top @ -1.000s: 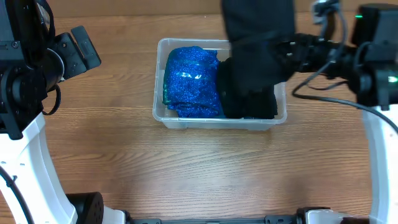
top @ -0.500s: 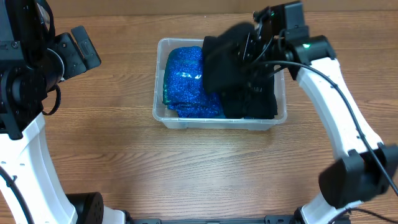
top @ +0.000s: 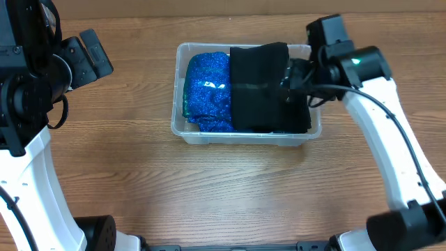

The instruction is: Pack container

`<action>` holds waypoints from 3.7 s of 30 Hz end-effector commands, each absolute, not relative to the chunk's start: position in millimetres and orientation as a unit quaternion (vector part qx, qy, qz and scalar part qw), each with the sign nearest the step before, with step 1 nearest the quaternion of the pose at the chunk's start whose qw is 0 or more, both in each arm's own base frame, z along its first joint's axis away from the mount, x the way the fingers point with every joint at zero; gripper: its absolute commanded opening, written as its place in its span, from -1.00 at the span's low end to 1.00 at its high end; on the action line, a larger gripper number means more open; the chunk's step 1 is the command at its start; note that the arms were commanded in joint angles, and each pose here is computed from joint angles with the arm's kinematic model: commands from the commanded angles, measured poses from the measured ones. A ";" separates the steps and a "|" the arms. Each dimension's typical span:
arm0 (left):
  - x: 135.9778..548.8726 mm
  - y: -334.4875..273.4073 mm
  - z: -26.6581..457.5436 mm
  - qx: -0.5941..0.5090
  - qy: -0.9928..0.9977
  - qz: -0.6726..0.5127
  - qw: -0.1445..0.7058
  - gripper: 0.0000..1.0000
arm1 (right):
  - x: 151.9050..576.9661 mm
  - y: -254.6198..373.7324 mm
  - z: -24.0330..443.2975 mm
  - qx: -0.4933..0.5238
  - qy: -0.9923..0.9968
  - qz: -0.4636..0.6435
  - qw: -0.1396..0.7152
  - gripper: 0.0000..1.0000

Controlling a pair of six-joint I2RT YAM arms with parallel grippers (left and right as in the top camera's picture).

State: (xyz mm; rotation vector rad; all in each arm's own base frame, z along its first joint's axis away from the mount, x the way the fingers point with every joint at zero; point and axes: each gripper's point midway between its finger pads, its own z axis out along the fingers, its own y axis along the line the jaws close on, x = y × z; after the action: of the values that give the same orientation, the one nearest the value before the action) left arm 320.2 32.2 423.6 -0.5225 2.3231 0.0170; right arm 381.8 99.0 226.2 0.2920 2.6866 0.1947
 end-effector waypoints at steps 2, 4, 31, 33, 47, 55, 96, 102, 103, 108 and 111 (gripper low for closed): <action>318.5 32.4 426.1 -0.199 0.905 0.006 0.375 1.00 | 386.4 82.0 258.5 0.097 0.954 0.033 0.280 0.57; 318.5 32.4 426.1 -0.199 0.905 0.006 0.375 1.00 | 386.5 82.7 258.6 0.096 0.954 0.035 0.280 0.57; 318.5 32.4 426.1 -0.199 0.905 0.006 0.375 1.00 | 419.5 145.6 188.0 -0.015 0.972 0.061 0.225 -0.42; 318.5 32.4 426.1 -0.199 0.905 0.006 0.375 1.00 | 423.8 147.2 178.3 -0.015 0.974 0.059 0.219 -0.41; 318.5 32.4 426.1 -0.199 0.905 0.006 0.375 1.00 | 417.1 145.5 129.6 -0.018 0.991 0.027 0.126 0.25; 318.5 32.4 426.0 -0.199 0.905 0.006 0.375 1.00 | 347.8 120.6 340.7 -0.027 0.934 0.096 0.343 1.00; 318.5 32.4 426.1 -0.199 0.905 0.006 0.375 1.00 | 203.0 15.5 159.7 0.012 0.828 0.058 0.558 1.00; 318.5 32.4 426.1 -0.199 0.905 0.006 0.375 1.00 | 216.3 16.0 126.4 0.012 0.826 0.058 0.560 1.00; 318.5 32.4 426.1 -0.199 0.905 0.006 0.375 1.00 | 218.6 16.0 120.8 0.012 0.826 0.058 0.560 1.00; 318.5 32.4 426.1 -0.199 0.905 0.006 0.375 1.00 | 220.1 16.0 122.4 0.012 0.823 0.058 0.565 1.00; 318.5 32.4 426.1 -0.199 0.905 0.006 0.375 1.00 | 220.1 16.0 122.4 0.012 0.823 0.058 0.565 1.00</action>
State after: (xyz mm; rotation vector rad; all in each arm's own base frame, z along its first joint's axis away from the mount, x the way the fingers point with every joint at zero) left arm 320.1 32.2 423.5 -0.5225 2.3235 0.0171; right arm 220.0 16.5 124.5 0.0213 1.9381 0.1325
